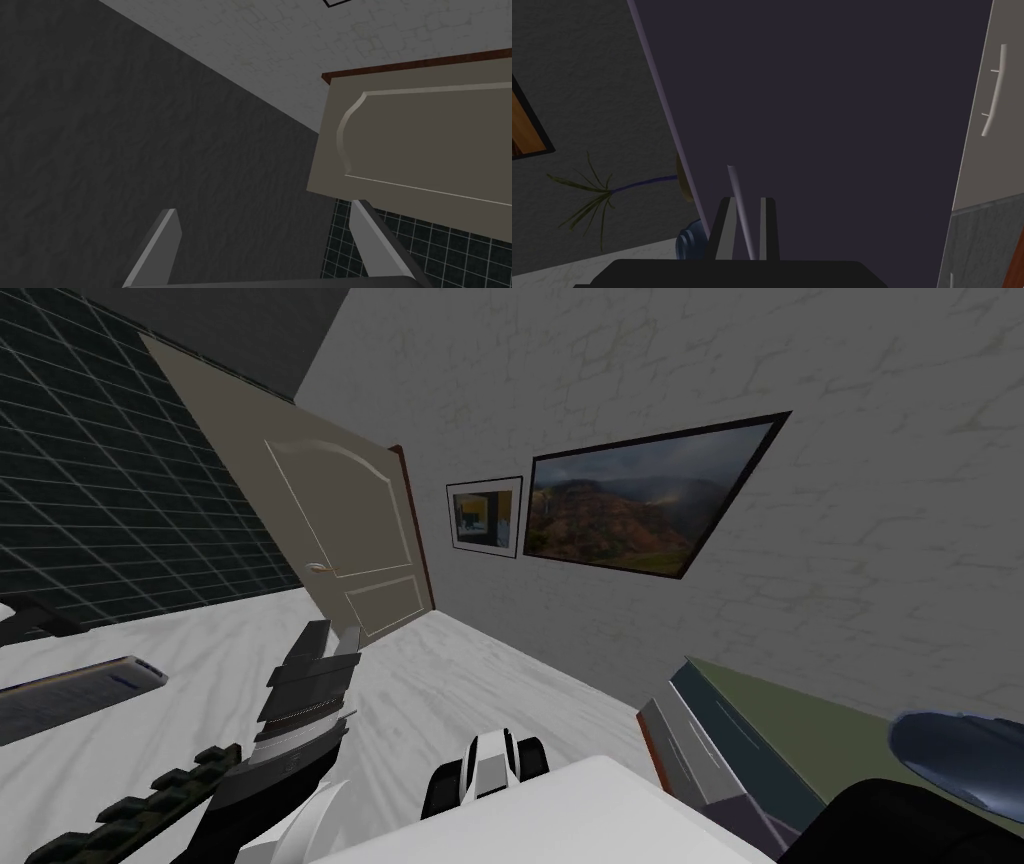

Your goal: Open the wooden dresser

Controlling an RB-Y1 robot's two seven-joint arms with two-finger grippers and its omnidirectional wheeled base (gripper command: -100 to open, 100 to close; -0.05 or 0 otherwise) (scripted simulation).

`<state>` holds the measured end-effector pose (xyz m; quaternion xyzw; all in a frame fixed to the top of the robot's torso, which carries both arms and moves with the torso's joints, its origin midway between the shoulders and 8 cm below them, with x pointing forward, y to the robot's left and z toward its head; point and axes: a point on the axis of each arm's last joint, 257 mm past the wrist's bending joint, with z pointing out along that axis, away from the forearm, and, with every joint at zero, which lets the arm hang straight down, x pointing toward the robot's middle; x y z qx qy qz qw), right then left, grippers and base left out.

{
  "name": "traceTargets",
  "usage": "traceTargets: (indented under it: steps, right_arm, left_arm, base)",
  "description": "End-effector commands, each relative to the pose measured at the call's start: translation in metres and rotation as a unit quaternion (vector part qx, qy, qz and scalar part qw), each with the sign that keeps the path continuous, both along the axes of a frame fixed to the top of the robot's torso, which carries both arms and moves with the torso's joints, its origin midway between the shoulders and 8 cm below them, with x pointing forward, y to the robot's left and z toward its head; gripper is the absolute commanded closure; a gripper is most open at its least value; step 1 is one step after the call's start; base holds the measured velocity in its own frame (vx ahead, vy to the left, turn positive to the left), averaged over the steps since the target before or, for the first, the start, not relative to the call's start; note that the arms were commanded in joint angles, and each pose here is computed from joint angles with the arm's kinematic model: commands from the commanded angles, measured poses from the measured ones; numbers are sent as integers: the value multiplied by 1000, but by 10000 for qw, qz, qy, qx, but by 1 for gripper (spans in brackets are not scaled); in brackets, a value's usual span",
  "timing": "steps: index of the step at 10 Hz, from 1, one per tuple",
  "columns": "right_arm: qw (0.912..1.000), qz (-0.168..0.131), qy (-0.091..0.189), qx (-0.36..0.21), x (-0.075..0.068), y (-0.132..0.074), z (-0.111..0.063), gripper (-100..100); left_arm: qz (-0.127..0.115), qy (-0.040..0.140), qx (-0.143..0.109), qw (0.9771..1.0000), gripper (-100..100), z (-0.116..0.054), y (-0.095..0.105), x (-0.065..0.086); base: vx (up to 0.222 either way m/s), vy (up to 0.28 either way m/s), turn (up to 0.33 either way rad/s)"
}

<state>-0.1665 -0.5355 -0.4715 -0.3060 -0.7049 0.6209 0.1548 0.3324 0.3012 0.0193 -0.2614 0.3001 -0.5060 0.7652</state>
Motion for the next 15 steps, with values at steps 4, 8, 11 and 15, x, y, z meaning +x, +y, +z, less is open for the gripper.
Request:
traceTargets:
  steps: [4, 8, 11, 15]
  right_arm:
    - [9988, -484, -26, 59, -22, 27, -2, 100]
    - [9984, -569, 19, -1, -29, 8, 10, -100]
    - [9984, -555, -4, -36, -35, -26, 28, -100]
    - [9988, -492, -7, -64, -39, -58, 49, -100]
  left_arm:
    - [1, 1, 1, 10000, 0, 0, 0, 0]
    - [1, 1, -1, 10000, 0, 0, 0, 0]
    - [0, 1, 0, 10000, 0, 0, 0, 0]
    - [1, 1, 0, 10000, 0, 0, 0, 0]
  base:
    - [-8, 35, 145]
    - [113, 135, -2]
    - [21, 104, -35]
    - [16, 81, -18]
